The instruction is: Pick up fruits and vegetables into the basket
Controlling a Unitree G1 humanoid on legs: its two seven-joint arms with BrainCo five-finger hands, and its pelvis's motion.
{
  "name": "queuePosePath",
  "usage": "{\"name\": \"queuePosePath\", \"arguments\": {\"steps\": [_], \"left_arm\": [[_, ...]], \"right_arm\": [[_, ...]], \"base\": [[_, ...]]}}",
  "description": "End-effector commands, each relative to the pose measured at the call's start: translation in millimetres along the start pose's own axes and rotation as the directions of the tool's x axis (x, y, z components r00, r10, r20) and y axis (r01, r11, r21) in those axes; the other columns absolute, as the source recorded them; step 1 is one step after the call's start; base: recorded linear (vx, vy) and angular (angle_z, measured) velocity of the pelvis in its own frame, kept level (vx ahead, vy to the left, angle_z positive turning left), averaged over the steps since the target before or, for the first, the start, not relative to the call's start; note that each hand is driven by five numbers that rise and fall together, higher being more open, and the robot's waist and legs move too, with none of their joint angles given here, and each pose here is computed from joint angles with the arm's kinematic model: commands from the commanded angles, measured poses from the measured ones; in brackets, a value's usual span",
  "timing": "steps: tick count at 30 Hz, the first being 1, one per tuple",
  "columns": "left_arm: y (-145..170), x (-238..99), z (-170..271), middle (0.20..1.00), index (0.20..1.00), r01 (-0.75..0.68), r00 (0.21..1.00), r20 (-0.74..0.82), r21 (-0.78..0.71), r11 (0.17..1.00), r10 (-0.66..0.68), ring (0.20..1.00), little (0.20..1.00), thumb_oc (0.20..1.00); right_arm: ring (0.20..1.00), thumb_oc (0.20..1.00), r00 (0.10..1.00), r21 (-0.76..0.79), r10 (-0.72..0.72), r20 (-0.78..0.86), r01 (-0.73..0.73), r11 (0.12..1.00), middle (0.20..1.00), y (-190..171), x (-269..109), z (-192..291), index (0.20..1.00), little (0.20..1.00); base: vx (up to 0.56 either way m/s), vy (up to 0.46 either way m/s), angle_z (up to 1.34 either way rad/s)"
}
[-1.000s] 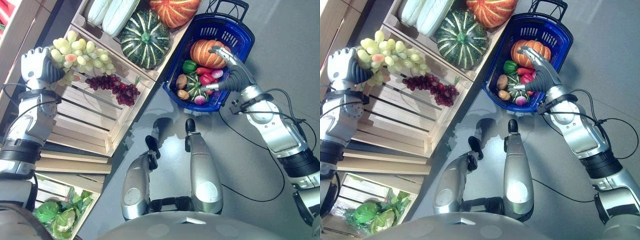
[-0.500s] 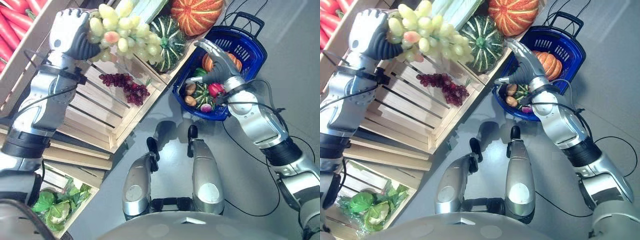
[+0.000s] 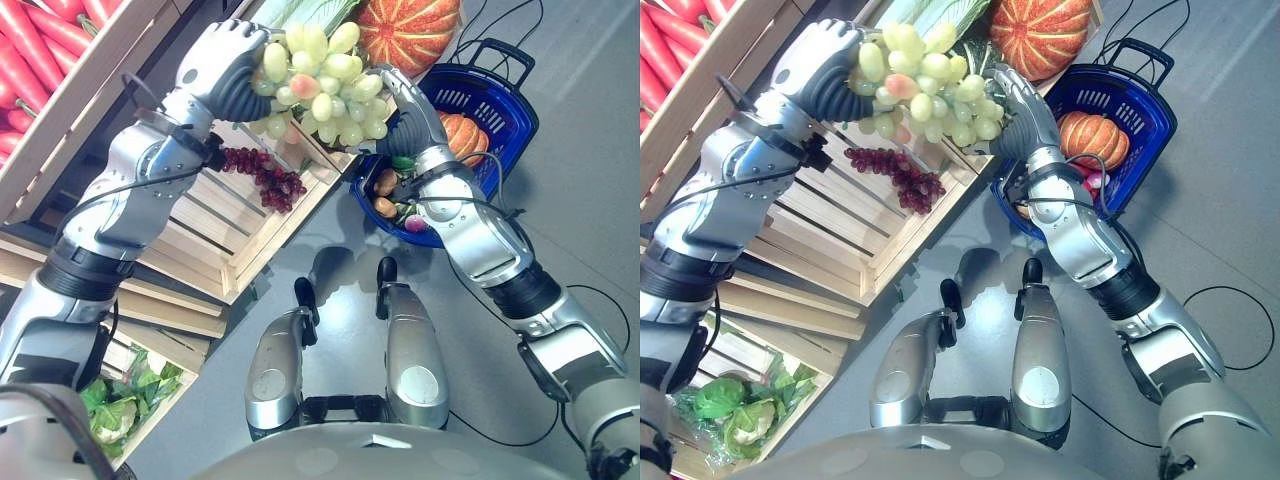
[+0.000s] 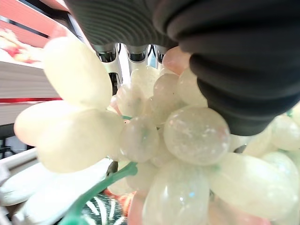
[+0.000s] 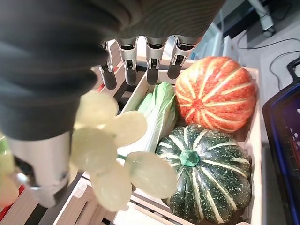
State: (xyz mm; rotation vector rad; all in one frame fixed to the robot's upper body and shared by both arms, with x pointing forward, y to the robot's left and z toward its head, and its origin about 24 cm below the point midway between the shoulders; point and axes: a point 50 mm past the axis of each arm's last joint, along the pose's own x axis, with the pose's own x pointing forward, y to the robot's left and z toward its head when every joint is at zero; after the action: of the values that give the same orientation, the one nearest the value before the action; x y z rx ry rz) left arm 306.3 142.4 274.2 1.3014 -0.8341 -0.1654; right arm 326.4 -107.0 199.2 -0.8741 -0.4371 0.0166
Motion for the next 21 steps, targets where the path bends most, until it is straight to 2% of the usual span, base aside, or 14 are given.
{"name": "queuePosePath", "arguments": {"steps": [1,14,21], "left_arm": [[9.8,9.0,31.9,0.200,0.200,-0.091,0.986,0.139,-0.027,0.995,0.094,0.200,0.200,0.200],[-0.5,11.0,47.5,0.200,0.200,-0.084,0.976,0.200,-0.039,0.996,0.090,0.200,0.200,0.200],[0.3,12.7,47.9,0.200,0.200,-0.164,0.967,0.202,0.031,0.986,0.155,0.200,0.200,0.200]], "right_arm": [[1.000,1.000,0.992,0.082,-0.063,0.110,0.054,0.995,1.000,0.2,7.2,31.4,1.000,1.000],[1.000,1.000,0.986,0.174,-0.019,0.164,-0.010,0.985,1.000,11.2,6.0,45.8,1.000,1.000],[1.000,1.000,0.986,0.202,-0.011,0.166,-0.023,0.979,1.000,15.4,5.7,49.1,1.000,1.000]], "base": [[0.00,0.000,0.00],[0.00,-0.008,0.02],[0.00,-0.012,0.01]]}}
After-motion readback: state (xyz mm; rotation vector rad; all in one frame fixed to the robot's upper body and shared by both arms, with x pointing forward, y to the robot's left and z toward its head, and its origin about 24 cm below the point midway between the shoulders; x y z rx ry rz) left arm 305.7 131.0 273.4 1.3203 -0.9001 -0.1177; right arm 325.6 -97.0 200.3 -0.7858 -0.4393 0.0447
